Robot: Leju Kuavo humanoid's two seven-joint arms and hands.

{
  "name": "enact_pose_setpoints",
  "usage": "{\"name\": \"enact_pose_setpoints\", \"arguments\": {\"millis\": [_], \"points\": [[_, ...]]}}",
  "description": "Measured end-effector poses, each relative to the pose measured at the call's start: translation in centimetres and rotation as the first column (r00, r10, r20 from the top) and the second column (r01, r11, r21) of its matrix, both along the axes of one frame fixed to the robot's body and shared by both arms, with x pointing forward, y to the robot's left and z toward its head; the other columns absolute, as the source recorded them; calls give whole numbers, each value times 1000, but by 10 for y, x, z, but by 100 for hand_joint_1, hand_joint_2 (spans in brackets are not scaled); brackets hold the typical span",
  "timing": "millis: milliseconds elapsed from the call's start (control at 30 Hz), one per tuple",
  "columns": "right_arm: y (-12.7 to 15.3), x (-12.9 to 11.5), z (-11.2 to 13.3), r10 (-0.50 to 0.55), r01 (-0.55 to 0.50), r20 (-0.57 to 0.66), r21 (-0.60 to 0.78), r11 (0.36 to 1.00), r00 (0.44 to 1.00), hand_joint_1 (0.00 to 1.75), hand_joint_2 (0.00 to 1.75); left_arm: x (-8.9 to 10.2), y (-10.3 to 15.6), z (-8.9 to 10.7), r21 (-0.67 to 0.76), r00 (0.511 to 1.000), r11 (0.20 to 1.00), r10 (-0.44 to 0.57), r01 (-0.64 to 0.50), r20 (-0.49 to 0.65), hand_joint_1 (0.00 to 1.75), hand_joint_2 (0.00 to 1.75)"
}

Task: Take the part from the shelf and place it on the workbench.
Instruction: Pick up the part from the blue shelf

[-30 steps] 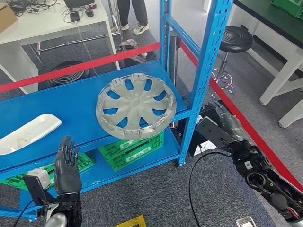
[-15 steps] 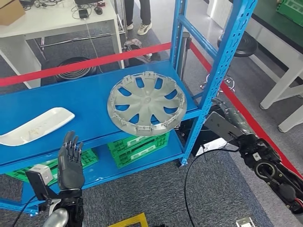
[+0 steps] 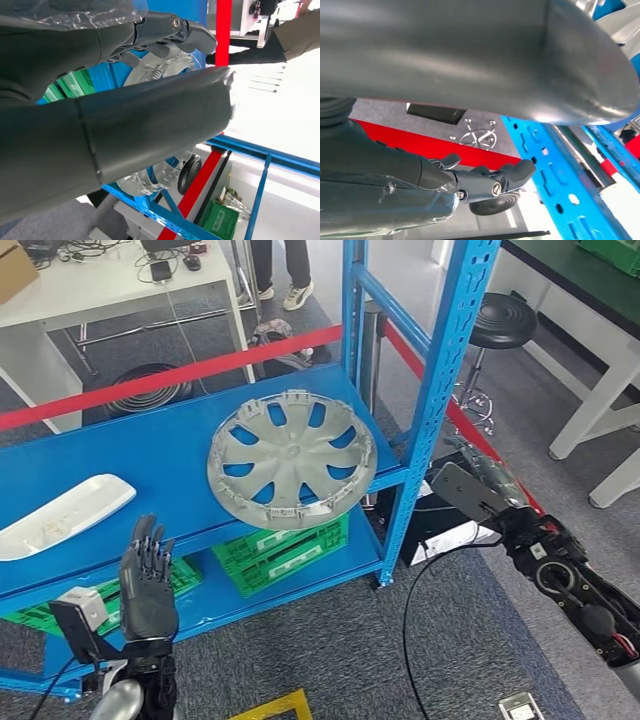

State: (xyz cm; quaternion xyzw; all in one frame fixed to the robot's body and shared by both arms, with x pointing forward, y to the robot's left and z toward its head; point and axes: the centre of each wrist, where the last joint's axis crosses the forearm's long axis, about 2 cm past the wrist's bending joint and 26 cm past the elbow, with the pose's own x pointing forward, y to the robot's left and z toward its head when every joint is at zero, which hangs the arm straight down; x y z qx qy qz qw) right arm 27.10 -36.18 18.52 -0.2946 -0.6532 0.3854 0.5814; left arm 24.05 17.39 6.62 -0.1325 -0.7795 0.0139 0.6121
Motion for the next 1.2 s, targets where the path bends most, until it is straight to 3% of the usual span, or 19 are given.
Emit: {"name": "enact_pose_setpoints", "arguments": {"millis": [733, 1200], "points": [[-45, 46, -11, -100, 100, 8, -30, 995, 995, 0, 0, 2, -4, 0, -19, 1000, 1000, -1, 1, 1, 0, 0], [-27, 49, -16, -79, 81, 44, -56, 995, 996, 0, 0, 0, -4, -2, -23, 1000, 1000, 16, -16, -10, 0, 0]]}}
